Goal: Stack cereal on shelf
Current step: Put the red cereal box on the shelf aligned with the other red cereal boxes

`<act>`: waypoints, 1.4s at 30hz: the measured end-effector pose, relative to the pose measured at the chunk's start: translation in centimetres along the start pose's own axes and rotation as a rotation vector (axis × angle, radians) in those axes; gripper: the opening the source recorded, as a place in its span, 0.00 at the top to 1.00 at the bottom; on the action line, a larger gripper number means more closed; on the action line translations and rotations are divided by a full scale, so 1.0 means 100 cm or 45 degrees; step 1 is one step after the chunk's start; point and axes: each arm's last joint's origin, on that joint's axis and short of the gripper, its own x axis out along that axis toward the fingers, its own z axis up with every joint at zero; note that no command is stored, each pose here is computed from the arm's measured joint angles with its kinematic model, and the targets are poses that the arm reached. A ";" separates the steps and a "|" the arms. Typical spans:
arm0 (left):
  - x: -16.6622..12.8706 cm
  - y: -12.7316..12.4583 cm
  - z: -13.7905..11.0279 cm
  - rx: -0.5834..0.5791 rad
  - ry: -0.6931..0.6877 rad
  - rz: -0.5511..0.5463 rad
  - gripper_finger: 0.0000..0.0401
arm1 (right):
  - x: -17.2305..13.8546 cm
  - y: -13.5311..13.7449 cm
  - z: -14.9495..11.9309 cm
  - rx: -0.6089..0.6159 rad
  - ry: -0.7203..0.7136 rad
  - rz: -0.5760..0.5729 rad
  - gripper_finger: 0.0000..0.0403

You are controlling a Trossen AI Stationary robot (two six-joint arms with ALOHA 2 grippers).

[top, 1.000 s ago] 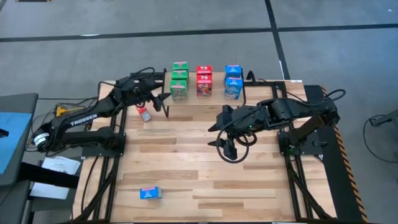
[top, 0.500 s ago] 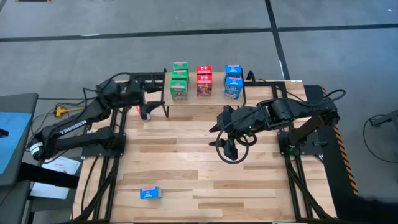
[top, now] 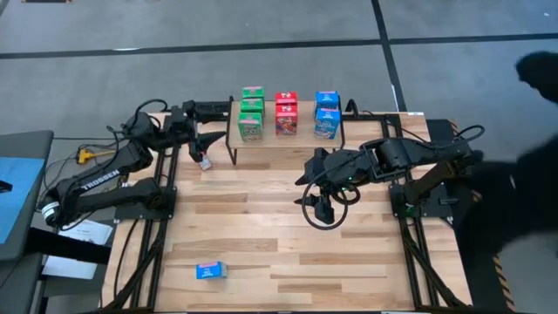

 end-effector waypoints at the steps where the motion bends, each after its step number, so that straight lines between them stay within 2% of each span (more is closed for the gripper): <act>1: 0.000 0.000 0.000 0.019 0.004 -0.007 0.21 | 0.000 0.000 0.000 0.000 0.000 0.000 0.33; 7: 0.000 0.000 -0.002 0.062 0.038 -0.039 0.21 | 0.000 0.000 0.000 -0.001 0.001 0.000 0.33; 10: 0.000 0.000 -0.002 0.106 0.146 -0.007 0.21 | 0.000 0.000 0.000 -0.001 0.001 0.000 0.33; 14: 0.001 0.000 0.009 0.158 0.301 0.097 0.21 | 0.000 0.000 0.000 0.000 0.001 -0.001 0.33; 19: -0.001 0.001 0.025 0.119 0.440 0.335 0.21 | 0.000 0.000 0.000 0.000 0.001 -0.001 0.33; 23: -0.008 -0.001 0.029 0.144 0.591 0.409 0.21 | 0.000 0.000 0.000 0.001 0.005 -0.002 0.33; 28: -0.014 -0.002 0.025 0.010 0.695 0.480 0.21 | 0.000 0.000 -0.001 0.004 0.008 -0.003 0.33; 37: -0.018 -0.003 0.018 -0.438 0.730 0.564 0.21 | 0.000 0.000 -0.001 0.055 0.015 -0.006 0.33; 42: -0.019 -0.003 0.017 -0.533 0.715 0.610 0.21 | 0.000 -0.001 -0.001 0.056 0.016 -0.006 0.33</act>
